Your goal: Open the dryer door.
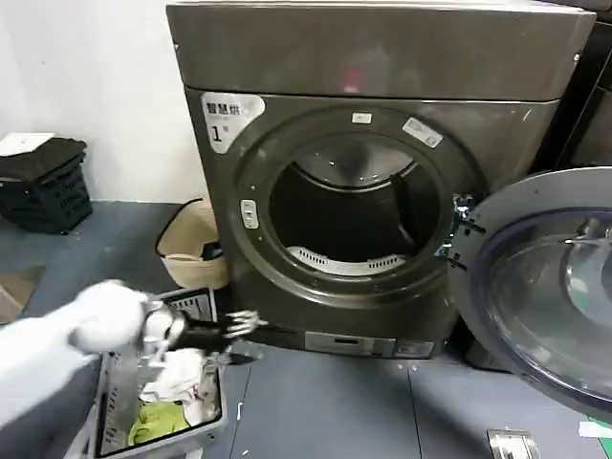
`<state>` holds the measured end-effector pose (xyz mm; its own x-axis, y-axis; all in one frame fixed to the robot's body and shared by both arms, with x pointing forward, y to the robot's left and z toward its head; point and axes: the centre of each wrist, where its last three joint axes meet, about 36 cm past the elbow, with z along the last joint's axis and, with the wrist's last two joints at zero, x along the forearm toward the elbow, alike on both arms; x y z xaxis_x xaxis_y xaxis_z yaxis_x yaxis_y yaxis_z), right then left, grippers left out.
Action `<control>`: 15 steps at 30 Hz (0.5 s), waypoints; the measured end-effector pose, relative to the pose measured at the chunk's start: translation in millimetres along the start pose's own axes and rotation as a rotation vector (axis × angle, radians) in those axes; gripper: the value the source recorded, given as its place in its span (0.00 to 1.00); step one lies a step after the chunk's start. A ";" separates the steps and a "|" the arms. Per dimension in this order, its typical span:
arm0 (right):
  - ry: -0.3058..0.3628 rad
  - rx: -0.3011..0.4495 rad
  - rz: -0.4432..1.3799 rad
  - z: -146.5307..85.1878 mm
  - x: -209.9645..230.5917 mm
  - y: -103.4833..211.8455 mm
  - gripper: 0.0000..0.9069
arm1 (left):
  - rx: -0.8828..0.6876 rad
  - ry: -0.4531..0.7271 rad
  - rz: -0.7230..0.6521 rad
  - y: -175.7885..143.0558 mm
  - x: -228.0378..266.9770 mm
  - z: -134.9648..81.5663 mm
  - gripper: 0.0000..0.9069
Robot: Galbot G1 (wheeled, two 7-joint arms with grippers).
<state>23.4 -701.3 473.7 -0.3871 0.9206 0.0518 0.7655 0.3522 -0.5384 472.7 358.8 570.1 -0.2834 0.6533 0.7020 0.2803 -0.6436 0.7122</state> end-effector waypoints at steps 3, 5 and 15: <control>-0.002 -0.007 -0.019 1.1 -1.4 8.3 1.00 | -0.085 0.052 0.124 -18.3 29.0 2.0 1.00; -0.003 -0.012 -0.030 1.3 -1.8 13.3 1.00 | -0.139 0.083 0.219 -28.1 46.9 4.1 1.00; -0.009 -0.033 -0.055 3.1 -2.5 25.7 1.00 | -0.346 0.174 0.500 -38.8 90.7 10.7 1.00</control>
<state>42.4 -695.2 457.1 -0.4338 0.8981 0.0732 0.7591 0.4080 -0.5073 445.9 447.3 606.1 -0.3481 0.1847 0.9191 0.1132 -0.9650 0.2367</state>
